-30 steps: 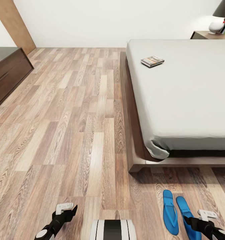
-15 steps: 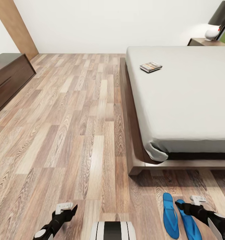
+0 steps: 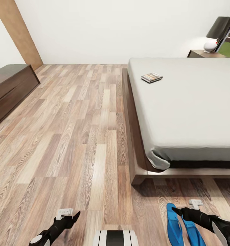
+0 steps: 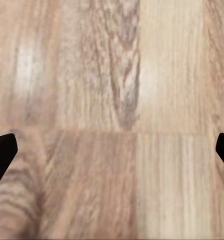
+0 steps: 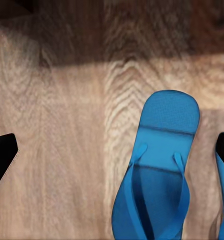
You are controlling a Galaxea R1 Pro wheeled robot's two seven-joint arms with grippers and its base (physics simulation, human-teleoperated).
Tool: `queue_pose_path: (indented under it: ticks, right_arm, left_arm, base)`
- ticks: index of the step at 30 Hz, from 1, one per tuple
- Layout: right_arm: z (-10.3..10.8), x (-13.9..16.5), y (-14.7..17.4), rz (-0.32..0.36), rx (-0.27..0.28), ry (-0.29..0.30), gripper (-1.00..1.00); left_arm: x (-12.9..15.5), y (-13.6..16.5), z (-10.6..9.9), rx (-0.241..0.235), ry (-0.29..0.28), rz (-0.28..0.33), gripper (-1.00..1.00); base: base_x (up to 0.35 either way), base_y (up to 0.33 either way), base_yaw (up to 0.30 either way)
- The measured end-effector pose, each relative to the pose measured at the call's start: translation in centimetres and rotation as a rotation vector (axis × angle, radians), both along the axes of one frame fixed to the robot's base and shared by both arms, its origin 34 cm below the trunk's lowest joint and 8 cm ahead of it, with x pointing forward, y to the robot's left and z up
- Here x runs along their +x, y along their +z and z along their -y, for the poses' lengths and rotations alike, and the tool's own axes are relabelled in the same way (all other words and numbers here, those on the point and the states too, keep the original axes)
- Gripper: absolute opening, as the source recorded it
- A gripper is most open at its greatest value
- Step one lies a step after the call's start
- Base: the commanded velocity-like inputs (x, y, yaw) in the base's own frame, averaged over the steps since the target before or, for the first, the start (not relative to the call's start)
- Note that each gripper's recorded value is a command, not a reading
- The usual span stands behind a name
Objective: In the bedroom, move the book from the bed onto either nightstand, and place the two sandals side by side next to the bed.
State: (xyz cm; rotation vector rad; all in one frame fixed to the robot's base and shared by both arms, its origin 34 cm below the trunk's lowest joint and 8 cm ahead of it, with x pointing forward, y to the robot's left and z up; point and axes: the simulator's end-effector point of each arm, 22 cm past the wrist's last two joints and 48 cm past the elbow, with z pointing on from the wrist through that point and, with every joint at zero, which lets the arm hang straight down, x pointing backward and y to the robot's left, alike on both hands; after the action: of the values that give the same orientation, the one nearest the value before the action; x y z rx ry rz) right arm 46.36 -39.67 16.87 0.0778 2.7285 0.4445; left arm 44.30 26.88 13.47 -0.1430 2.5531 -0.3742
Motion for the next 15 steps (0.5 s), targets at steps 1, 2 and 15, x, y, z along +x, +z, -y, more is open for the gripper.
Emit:
queue_pose_path:
  ticks: [1,2,15]
  right_arm:
    - [0.0,0.1,0.1,0.004,0.001,0.000,1.00]
    - [-0.1,0.2,0.3,0.008,0.001,0.001,1.00]
    - [-0.5,-5.7,-0.8,-0.108,0.029,-0.062,1.00]
  left_arm:
    - [0.2,0.2,0.1,-0.009,0.005,0.003,1.00]
    - [0.3,0.4,0.1,-0.013,0.007,0.007,1.00]
    - [2.2,2.5,0.5,-0.029,0.013,0.059,1.00]
  base:
    - [0.000,0.000,0.000]
    - [0.000,0.000,0.000]
    - [0.000,0.000,0.000]
